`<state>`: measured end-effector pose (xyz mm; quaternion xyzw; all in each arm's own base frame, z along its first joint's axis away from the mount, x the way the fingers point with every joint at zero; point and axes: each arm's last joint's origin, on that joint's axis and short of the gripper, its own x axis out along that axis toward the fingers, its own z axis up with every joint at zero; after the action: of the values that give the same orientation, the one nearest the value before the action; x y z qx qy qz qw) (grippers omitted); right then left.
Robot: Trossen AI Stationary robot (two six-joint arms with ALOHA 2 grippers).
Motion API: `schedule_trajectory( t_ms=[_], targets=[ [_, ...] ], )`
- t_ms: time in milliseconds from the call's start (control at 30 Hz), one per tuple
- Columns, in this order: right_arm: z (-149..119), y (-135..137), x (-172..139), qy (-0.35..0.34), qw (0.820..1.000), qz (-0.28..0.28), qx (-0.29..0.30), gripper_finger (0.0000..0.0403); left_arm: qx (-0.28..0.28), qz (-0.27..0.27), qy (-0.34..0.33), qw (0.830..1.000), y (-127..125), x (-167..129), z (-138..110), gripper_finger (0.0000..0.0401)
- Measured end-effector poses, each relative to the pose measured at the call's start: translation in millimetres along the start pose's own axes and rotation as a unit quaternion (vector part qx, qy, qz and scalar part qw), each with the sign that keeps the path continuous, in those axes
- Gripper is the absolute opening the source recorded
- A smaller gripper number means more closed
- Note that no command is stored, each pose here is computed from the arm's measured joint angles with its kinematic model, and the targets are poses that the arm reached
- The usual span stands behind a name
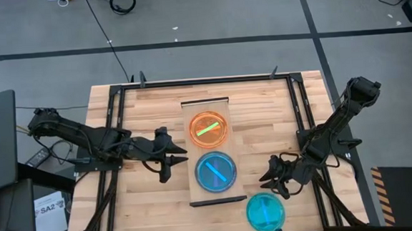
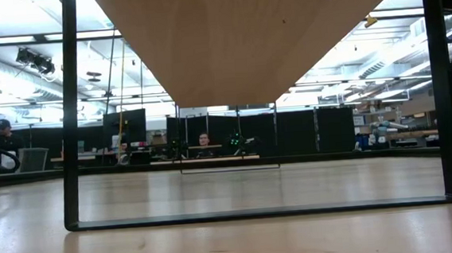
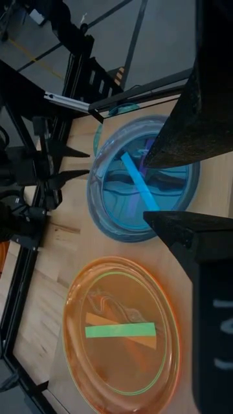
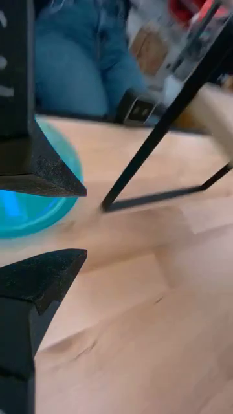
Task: Place and stack plates onto a shelf
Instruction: Stack the blue plate on top of the blue plate on the shelf
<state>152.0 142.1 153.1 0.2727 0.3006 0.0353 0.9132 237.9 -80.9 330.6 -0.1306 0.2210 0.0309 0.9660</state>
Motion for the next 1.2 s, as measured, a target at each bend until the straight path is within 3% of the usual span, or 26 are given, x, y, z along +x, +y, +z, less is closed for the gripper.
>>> schedule_trajectory(
  t_ms=[300, 567, 867, 1200],
  targets=[
    [1.6, 4.7, 3.2, -0.004, 0.999, 0.027, 0.019, 0.0147, 0.000, 0.000, 0.000, 1.000, -0.1, 0.1, 0.1, 0.0123],
    [-12.8, 9.5, 30.5, 0.049, 0.998, -0.007, -0.029, 0.0147, -0.004, 0.000, 0.000, 1.000, -0.1, 0.1, 0.1, 0.0123],
    [-33.6, -1.6, 49.3, 0.108, 0.992, -0.042, -0.045, 0.0147, -0.004, 0.000, 0.000, 1.000, -0.1, 0.1, 0.2, 0.0123],
    [-38.6, -1.3, 55.0, 0.126, 0.992, -0.029, -0.011, 0.0147, -0.004, 0.000, 0.000, 1.000, -0.1, 0.1, 0.2, 0.0123]
  ],
)
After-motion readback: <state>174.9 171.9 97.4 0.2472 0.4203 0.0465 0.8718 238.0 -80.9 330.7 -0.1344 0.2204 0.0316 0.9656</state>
